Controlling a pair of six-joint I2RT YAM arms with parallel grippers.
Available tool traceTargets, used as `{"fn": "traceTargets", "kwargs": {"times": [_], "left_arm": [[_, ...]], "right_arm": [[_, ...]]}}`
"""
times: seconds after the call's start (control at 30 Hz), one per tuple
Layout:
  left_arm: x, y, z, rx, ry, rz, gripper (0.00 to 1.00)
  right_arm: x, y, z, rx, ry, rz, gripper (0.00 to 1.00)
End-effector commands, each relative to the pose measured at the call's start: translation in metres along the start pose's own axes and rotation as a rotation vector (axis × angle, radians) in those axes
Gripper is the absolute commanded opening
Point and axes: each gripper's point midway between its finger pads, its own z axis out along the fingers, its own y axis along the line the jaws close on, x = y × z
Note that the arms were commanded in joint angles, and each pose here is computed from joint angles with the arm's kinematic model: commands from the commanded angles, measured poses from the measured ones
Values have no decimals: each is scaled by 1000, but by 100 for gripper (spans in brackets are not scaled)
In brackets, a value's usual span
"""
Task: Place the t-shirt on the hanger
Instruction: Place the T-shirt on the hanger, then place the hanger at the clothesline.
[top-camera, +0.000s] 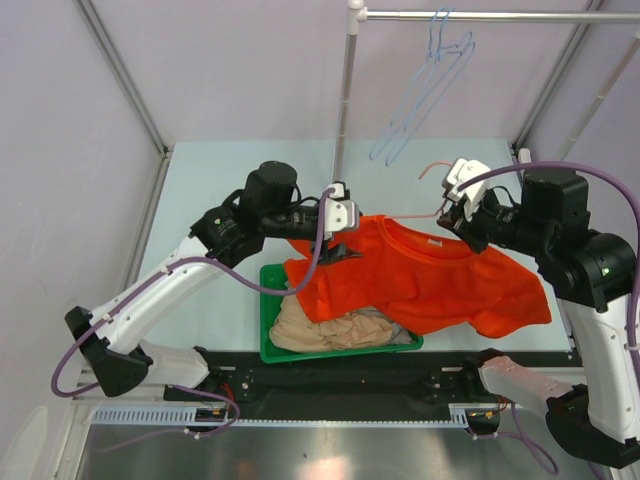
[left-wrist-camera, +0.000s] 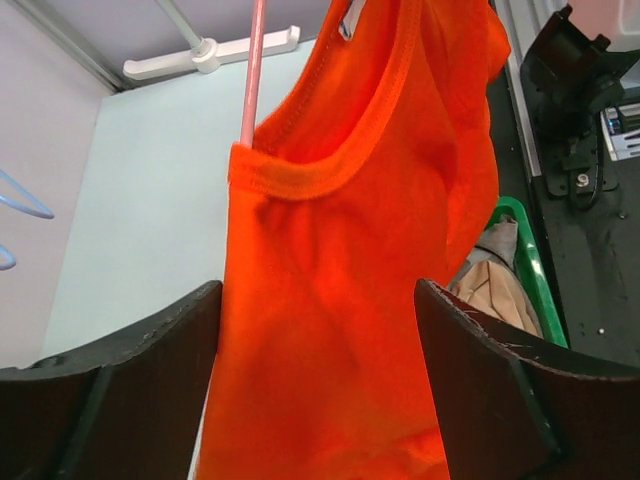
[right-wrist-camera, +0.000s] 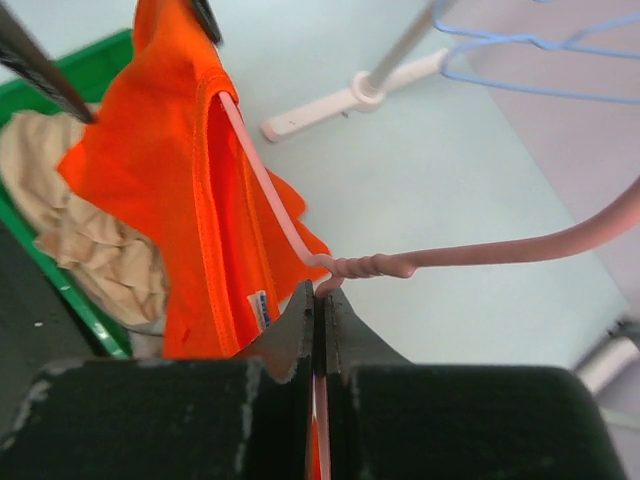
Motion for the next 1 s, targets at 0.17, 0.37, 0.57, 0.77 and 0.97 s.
{"fn": "traceTargets", "kwargs": {"times": [0.17, 0.37, 0.57, 0.77, 0.97], "left_arm": [[-36, 6, -38, -113, -102, 5, 91], [-33, 0, -41, -112, -112, -32, 96], [-35, -9, -30, -46, -151, -147, 100], [-28, -21, -39, -45, -139, -165, 100], [-10, -24, -42, -64, -119, -191, 100]], "right_arm": [[67, -19, -48, 248, 260, -17, 0], [105, -60, -54, 514, 433, 40, 0], [101, -124, -29, 612, 336, 189, 0], [67, -205, -40, 625, 142, 245, 0], [37, -266, -77, 740, 28, 99, 0]]}}
